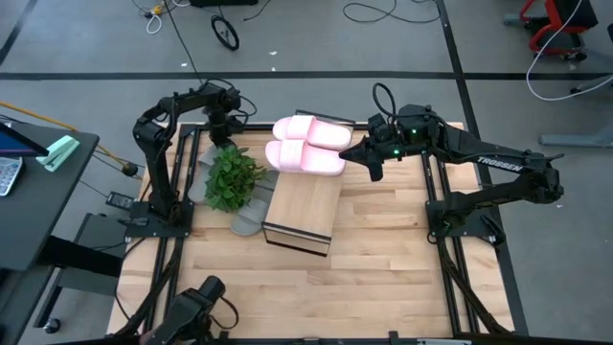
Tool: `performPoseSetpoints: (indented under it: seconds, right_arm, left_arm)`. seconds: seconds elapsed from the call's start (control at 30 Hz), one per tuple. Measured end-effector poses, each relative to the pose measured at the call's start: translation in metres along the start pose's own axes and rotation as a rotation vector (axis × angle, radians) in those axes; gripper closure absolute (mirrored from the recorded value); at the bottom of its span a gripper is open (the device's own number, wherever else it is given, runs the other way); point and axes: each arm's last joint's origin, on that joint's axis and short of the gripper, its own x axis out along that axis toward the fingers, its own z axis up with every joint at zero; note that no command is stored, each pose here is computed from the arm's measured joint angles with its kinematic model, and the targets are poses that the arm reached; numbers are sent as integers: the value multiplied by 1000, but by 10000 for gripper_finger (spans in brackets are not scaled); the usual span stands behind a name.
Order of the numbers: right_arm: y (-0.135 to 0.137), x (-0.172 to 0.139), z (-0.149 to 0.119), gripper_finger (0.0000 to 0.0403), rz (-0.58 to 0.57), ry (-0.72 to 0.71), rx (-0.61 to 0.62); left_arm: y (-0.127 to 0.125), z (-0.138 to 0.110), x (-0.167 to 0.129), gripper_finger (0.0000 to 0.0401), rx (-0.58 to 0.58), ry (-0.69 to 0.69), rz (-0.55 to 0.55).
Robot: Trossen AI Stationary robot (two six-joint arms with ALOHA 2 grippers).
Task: Pick and place slides into the shelf
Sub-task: Put the left gray slide on the shelf
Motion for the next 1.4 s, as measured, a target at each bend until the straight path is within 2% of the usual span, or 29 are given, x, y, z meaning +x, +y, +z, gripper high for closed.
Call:
performPoseSetpoints:
  seconds: [0.17, 0.27, 0.43, 0.6, 1.03, 1.1, 1.17, 1.3, 1.4]
  right_arm:
    - [0, 0, 0, 397, 0, 0, 0]
    - [0, 0, 0, 397, 0, 0, 6]
    - [0, 0, 0, 397, -1, 0, 13]
    - [0, 0, 0, 397, -1, 0, 26]
    - [0, 0, 0, 397, -1, 0, 26]
    - [0, 0, 0, 397, -1, -1, 26]
    - [0, 0, 0, 397, -1, -1, 26]
    - [0, 0, 0, 397, -2, 0, 25]
    - [0, 0, 0, 397, -2, 0, 20]
  left_arm:
    - [4, 4, 0, 229, -19, -9, 76]
    - [7, 5, 0, 229, -98, -3, 153]
    - [2, 1, -1, 229, -47, 10, 42]
    - [0, 0, -1, 229, -57, -19, -42]
    - [-4, -2, -1, 233, -11, -39, -143]
    - [-5, -3, -1, 248, 9, -39, -159]
    - [-5, -3, -1, 279, 15, -37, -163]
    - [-4, -6, -1, 379, 44, -31, -184]
    - [-3, -7, -1, 393, 41, -32, -189]
